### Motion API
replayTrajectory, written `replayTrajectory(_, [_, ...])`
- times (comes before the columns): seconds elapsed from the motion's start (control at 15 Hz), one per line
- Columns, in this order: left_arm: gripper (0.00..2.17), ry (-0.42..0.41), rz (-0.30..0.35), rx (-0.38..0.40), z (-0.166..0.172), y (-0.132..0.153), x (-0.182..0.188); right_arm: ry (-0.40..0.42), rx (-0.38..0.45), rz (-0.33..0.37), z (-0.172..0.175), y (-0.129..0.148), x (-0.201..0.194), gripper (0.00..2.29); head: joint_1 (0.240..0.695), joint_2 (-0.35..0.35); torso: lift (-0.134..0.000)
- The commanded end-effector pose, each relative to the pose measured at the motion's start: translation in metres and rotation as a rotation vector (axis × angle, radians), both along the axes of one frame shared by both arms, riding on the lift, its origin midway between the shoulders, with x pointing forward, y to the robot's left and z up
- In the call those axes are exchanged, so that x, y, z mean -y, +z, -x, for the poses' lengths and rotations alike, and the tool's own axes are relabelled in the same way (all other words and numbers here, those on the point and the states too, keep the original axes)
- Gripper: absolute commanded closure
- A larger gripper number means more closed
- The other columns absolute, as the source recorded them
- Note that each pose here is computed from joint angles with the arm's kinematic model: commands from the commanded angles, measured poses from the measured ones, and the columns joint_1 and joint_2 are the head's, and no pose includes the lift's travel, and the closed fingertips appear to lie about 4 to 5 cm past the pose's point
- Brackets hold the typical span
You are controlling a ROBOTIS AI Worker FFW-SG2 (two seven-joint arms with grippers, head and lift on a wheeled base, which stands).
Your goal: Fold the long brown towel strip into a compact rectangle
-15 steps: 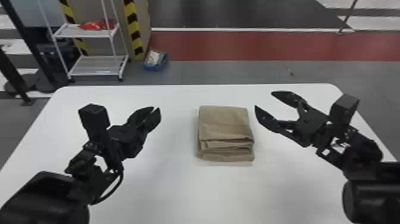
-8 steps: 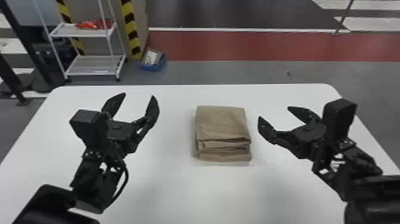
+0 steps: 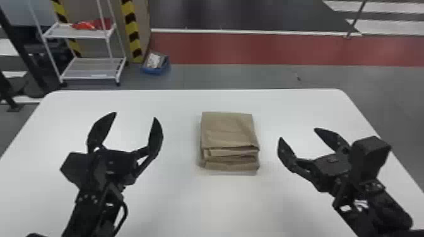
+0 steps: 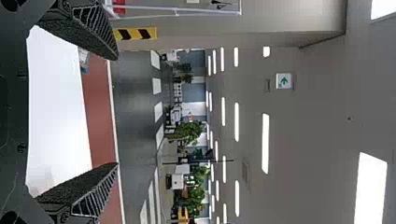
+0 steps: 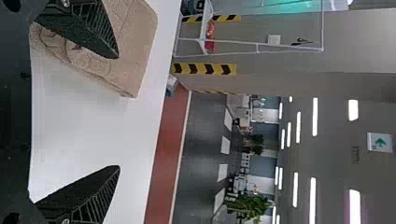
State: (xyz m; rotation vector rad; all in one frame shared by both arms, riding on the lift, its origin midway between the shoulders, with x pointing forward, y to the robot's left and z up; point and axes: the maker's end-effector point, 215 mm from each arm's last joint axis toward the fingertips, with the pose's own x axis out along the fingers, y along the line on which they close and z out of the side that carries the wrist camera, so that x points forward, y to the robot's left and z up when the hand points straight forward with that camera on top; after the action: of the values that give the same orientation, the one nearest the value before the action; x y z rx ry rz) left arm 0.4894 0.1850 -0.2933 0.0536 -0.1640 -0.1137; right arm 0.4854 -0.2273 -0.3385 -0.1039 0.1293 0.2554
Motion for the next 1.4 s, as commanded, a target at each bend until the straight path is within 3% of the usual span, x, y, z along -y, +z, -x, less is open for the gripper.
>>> replayTrajectory(0.0, [0.09, 0.013, 0.000, -0.024, 0.004, -0.009, -0.022, -0.009, 0.170, -0.005, 0.012, 0.028, 0.019, 0.02, 0.695, -0.048, -0.128])
replayTrajectory(0.07, [0.09, 0.008, 0.007, -0.035, 0.003, -0.010, -0.030, -0.012, 0.237, -0.003, 0.018, 0.041, 0.024, 0.02, 0.695, -0.048, -0.128])
replayTrajectory(0.27, [0.09, 0.022, 0.004, -0.068, -0.003, -0.014, -0.044, -0.041, 0.309, -0.033, 0.029, 0.060, 0.038, 0.02, 0.695, -0.046, -0.128])
replayTrajectory(0.4, [0.09, 0.034, 0.022, -0.091, -0.007, -0.018, -0.051, -0.107, 0.265, -0.085, 0.029, 0.056, 0.047, 0.02, 0.695, -0.046, -0.128])
replayTrajectory(0.67, [0.09, 0.053, -0.010, -0.167, -0.005, -0.037, -0.053, -0.190, 0.089, -0.100, 0.028, 0.009, 0.045, 0.02, 0.695, -0.051, -0.128])
replayTrajectory(1.0, [0.09, 0.054, 0.000, -0.131, 0.010, -0.028, -0.056, -0.144, 0.122, -0.087, 0.033, 0.024, 0.009, 0.02, 0.695, -0.023, -0.128])
replayTrajectory(1.33, [0.09, 0.054, -0.008, -0.129, 0.017, -0.024, -0.062, -0.143, 0.128, -0.086, 0.040, 0.025, 0.007, 0.03, 0.695, 0.011, -0.128])
